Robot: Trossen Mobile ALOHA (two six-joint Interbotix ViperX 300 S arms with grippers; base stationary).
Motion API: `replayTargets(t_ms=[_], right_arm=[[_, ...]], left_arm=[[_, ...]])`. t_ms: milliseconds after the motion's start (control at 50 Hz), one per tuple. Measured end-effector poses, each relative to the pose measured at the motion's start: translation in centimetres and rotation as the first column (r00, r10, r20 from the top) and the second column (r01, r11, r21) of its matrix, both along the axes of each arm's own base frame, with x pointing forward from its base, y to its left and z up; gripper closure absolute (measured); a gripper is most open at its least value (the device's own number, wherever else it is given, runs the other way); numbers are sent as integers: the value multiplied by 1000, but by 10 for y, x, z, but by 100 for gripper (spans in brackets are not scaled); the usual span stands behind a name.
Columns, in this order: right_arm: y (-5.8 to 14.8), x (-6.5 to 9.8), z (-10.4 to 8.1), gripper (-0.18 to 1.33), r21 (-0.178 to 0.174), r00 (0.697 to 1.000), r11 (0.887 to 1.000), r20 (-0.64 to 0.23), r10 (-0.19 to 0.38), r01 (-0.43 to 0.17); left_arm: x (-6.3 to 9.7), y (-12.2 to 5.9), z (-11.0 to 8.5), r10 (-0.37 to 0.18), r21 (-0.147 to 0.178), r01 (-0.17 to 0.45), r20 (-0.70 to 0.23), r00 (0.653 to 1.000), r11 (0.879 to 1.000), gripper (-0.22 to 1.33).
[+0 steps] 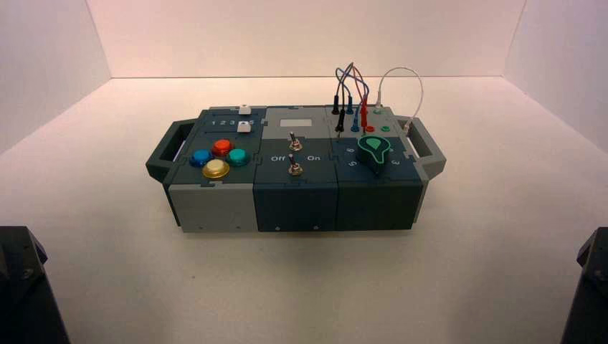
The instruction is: Turn the knob to position 3.
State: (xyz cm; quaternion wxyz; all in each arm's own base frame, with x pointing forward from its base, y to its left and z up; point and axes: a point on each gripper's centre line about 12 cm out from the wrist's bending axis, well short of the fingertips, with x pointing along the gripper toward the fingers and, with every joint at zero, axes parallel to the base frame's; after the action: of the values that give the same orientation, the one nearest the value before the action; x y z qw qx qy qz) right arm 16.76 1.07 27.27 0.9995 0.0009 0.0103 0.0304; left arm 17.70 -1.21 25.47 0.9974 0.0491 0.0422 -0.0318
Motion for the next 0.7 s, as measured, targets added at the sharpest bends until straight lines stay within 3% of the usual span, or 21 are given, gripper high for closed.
replayTargets(t_ms=[520,700], right_arm=[[0,-2,0,129,1,1000,1000,-5,2,-2],[2,-2,-6,129,-3,996,1000,-93,14,-14]], left_arm=[[0,-1,-2,-5,1,5,-19,1000,1000,128],[-1,-3,-7,-28,-1,28,-99,995,1000,128]])
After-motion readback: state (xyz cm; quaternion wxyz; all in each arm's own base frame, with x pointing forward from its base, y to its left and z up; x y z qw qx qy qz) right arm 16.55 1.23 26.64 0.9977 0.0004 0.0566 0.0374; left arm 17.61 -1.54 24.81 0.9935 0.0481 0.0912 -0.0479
